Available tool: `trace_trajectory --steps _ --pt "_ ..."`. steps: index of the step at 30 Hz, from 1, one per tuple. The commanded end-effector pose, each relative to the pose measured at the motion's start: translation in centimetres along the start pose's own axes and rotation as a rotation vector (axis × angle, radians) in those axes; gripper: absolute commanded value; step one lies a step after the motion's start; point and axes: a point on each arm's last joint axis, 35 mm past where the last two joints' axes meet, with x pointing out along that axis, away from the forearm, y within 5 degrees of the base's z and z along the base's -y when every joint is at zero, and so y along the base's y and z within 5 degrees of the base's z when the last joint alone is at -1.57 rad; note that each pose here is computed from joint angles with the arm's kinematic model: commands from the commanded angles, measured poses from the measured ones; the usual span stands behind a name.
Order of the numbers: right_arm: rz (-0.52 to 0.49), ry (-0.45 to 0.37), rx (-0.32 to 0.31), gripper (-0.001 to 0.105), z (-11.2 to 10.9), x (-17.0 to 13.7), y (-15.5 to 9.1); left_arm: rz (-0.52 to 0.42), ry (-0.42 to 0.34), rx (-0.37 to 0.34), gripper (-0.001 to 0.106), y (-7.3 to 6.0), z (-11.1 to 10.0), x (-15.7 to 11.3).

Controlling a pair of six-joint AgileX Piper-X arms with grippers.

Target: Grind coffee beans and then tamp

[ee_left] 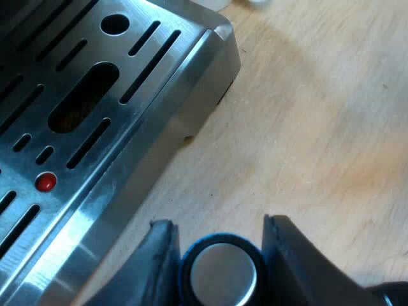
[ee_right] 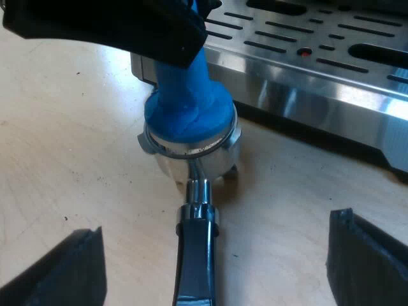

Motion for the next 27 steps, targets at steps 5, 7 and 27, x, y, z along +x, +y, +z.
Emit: trace_trajectory --steps 5,7,27 --pt "-0.002 -0.002 -0.001 0.072 0.0 0.0 -0.1 0.023 -0.018 0.015 0.0 -0.1 0.4 0.0" --pt "-0.002 -0.002 -0.001 0.072 0.0 0.0 -0.1 0.027 -0.018 0.015 0.0 -0.1 0.4 0.0" --pt "-0.002 -0.002 -0.001 0.072 0.0 0.0 -0.1 0.051 0.015 0.044 0.0 0.1 -0.8 0.2"
